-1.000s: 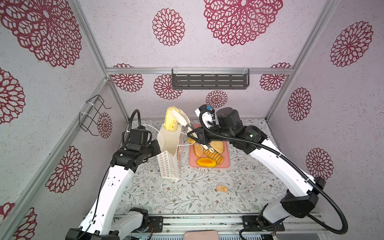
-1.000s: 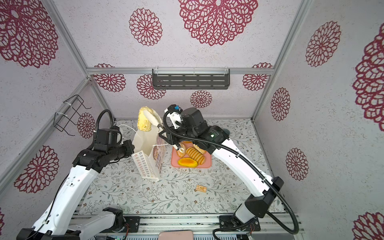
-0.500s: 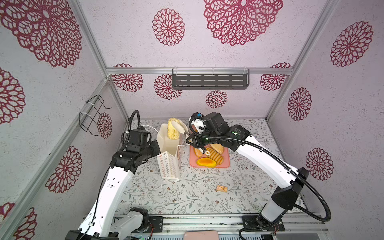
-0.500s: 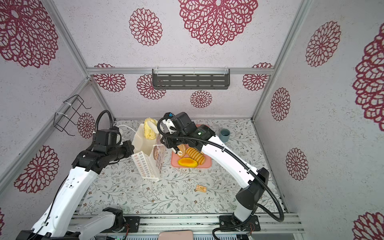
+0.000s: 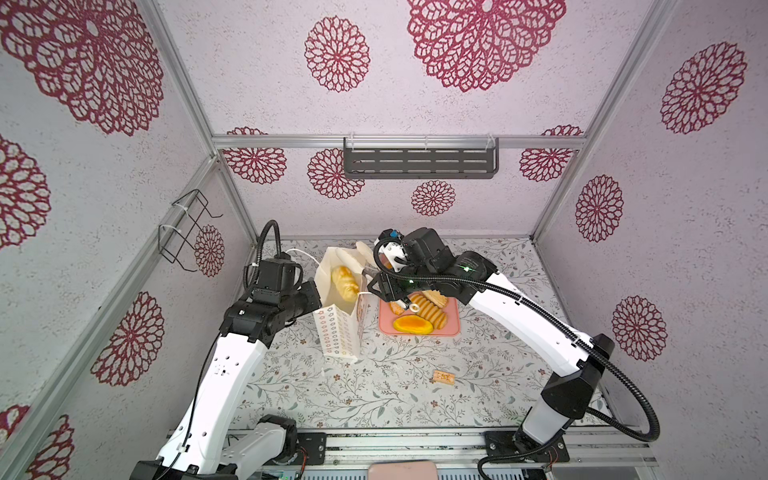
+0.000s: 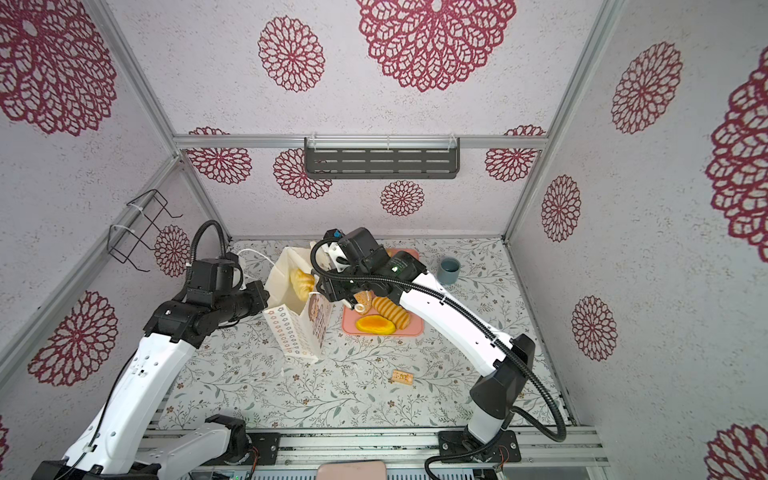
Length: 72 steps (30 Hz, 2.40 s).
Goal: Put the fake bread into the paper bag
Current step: 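Open the tongs with the right gripper to drop the bread into the bag, then move the empty tongs back over the pink tray with the right gripper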
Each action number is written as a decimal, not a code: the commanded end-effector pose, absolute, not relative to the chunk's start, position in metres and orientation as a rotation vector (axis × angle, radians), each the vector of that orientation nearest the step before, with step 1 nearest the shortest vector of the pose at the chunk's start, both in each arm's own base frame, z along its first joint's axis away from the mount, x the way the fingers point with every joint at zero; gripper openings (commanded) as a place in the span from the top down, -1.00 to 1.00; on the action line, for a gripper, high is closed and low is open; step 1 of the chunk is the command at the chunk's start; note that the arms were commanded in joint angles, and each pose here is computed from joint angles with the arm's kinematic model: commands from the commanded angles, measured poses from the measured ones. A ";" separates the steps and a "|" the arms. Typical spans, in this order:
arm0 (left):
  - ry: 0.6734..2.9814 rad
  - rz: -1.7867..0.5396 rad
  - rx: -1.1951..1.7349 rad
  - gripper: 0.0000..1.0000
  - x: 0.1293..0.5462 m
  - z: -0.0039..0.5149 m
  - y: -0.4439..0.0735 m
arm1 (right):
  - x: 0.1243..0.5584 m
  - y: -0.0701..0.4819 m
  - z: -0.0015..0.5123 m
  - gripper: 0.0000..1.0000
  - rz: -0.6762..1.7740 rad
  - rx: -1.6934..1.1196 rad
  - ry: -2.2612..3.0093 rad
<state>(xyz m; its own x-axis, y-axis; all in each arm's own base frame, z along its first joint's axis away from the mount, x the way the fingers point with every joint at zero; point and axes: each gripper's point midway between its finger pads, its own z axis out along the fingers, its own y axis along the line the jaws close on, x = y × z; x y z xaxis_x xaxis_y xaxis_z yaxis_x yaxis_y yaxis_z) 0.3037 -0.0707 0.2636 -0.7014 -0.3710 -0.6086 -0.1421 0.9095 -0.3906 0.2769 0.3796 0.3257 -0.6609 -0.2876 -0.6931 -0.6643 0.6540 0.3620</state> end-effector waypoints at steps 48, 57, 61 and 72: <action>2.290 -0.416 -0.323 -0.15 0.301 0.276 -0.069 | 0.316 0.137 0.175 -0.07 0.613 0.066 2.634; 2.293 -0.430 -0.323 -0.16 0.305 0.272 -0.072 | 0.331 0.144 0.156 -0.16 0.615 0.031 2.682; 2.292 -0.430 -0.325 -0.15 0.306 0.273 -0.072 | 0.337 0.146 0.151 -0.19 0.612 0.013 2.693; 2.295 -0.430 -0.339 -0.15 0.305 0.269 -0.071 | 0.358 0.150 0.136 -0.28 0.597 -0.008 2.733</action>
